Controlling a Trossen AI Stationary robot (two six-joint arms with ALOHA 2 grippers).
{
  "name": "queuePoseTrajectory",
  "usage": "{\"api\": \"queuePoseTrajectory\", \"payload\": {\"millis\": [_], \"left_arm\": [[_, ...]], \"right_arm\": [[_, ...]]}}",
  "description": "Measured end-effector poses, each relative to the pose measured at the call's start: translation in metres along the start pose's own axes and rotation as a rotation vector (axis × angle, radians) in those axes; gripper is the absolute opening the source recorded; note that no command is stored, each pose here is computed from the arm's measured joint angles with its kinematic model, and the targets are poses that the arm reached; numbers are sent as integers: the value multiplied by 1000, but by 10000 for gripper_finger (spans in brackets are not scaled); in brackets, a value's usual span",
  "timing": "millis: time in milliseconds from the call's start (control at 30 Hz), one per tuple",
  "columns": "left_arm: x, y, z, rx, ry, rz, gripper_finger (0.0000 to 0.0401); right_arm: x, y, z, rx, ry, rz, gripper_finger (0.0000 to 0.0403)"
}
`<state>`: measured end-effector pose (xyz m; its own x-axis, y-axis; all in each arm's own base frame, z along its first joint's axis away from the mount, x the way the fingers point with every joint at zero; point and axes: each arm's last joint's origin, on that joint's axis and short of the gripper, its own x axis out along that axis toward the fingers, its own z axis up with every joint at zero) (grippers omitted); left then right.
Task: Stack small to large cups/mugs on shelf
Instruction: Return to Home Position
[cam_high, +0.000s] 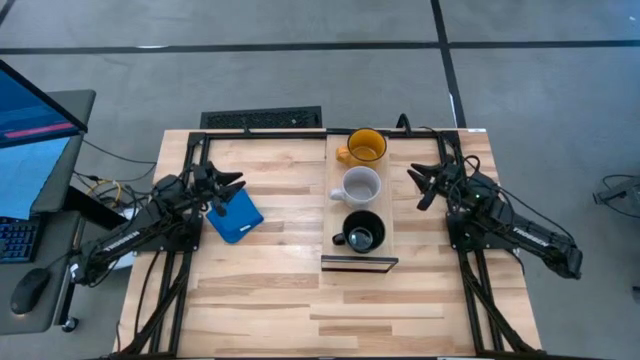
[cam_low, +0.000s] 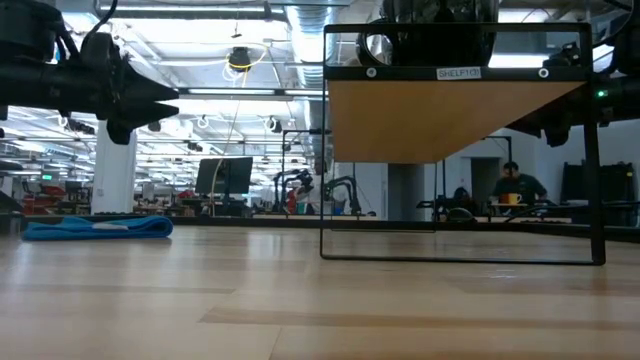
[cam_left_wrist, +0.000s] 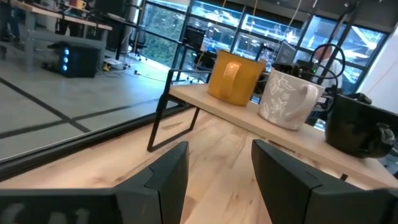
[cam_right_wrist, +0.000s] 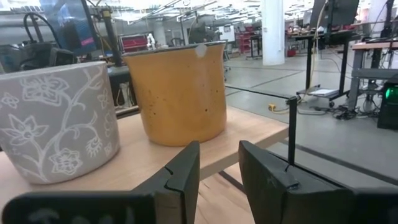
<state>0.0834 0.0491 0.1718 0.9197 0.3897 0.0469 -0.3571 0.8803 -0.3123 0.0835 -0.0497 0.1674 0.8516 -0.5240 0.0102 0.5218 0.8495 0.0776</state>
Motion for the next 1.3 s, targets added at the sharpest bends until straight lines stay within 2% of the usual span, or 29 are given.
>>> {"api": "queuePoseTrajectory", "payload": {"millis": [500, 1300], "left_arm": [[0, 0, 0, -146, 6, -10, 167], [0, 0, 0, -150, -4, 17, 167]], "right_arm": [[0, 0, 0, -7, 5, -2, 133], [0, 0, 0, -7, 5, -3, 134]]}}
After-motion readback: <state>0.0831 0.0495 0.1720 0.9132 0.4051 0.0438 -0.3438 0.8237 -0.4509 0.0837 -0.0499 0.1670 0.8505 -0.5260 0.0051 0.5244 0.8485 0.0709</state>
